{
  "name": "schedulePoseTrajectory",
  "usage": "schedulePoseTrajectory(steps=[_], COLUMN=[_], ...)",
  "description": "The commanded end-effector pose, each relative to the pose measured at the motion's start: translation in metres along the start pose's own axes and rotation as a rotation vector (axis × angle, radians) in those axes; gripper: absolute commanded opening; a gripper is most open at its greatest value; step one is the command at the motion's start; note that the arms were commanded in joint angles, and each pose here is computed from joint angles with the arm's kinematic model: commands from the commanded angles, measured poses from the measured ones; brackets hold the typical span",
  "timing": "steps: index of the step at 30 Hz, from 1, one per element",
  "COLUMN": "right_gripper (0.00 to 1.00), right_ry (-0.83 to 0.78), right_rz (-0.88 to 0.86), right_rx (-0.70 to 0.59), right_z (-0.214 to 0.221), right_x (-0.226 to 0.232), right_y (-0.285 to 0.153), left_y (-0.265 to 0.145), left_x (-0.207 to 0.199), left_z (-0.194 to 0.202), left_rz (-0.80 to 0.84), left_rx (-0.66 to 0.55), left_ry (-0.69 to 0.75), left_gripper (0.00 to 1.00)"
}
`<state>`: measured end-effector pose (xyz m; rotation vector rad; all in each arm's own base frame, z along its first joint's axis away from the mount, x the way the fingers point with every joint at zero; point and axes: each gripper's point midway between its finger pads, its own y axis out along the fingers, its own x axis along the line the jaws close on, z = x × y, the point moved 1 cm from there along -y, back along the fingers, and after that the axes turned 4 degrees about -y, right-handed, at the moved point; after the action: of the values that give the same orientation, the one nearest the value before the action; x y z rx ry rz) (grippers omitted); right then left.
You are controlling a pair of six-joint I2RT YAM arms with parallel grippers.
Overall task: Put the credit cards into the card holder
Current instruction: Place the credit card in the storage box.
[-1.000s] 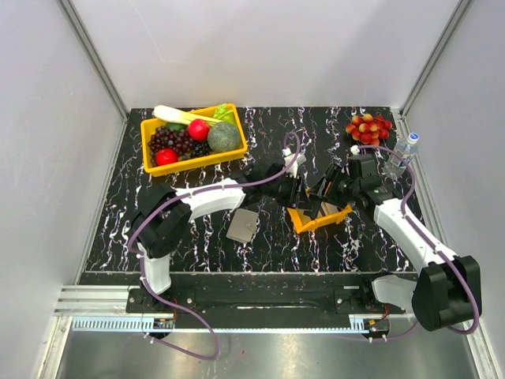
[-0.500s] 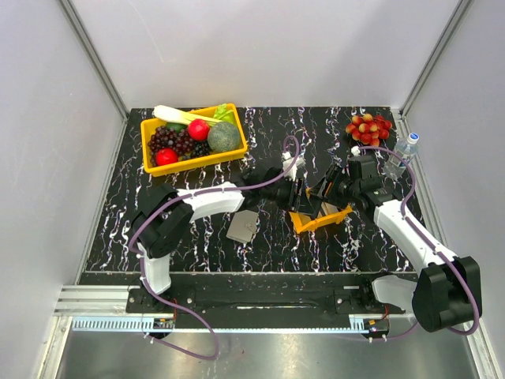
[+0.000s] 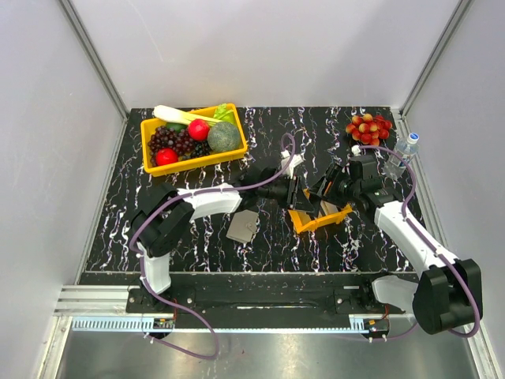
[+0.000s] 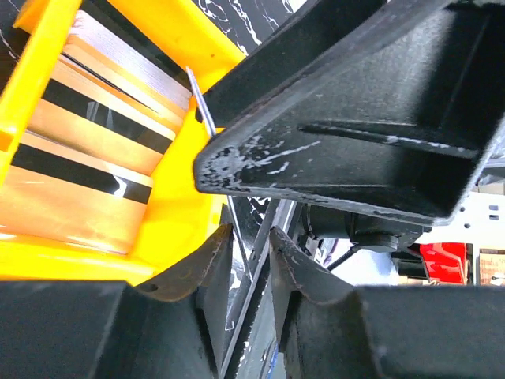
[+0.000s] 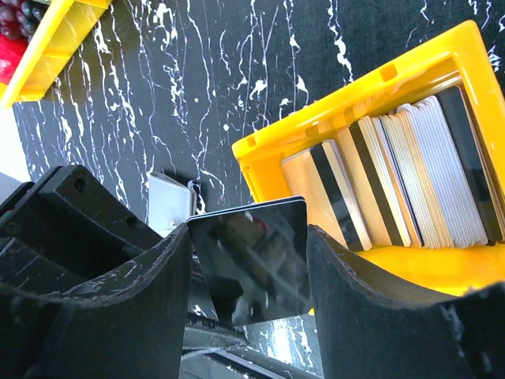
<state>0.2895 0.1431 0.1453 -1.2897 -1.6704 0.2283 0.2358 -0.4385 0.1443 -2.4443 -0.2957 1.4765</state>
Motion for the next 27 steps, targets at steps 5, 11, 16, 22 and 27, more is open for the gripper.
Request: schedulePoseTrajectory(steps=[5, 11, 16, 22, 27], right_gripper=[0.59, 0.61, 0.64, 0.65, 0.62], right_ry=[-0.024, -0.027, -0.037, -0.04, -0.039], right_rz=[-0.076, -0.084, -0.094, -0.112, -0.126], right_rx=[-0.056, -0.057, -0.058, -0.06, -0.057], right_z=[-0.012, -0.013, -0.013, -0.014, -0.014], right_x=[0.02, 0.022, 0.024, 0.028, 0.03], right_y=[-0.01, -0.011, -0.013, -0.014, -0.014], left_y=[-0.002, -0.001, 0.0, -0.002, 0.0], left_x=[-0.009, -0.002, 0.009, 0.014, 0.018], left_z=[-0.011, -0.012, -0.013, -0.021, -0.021], left_rz=[0.048, 0.01, -0.073, -0.141, -0.16], left_rx=[-0.03, -0.025, -0.011, -0.033, -0.017], left_ry=[0.025, 0.017, 0.012, 0.015, 0.011], left_gripper=[0.03, 0.0, 0.0, 0.0, 0.0])
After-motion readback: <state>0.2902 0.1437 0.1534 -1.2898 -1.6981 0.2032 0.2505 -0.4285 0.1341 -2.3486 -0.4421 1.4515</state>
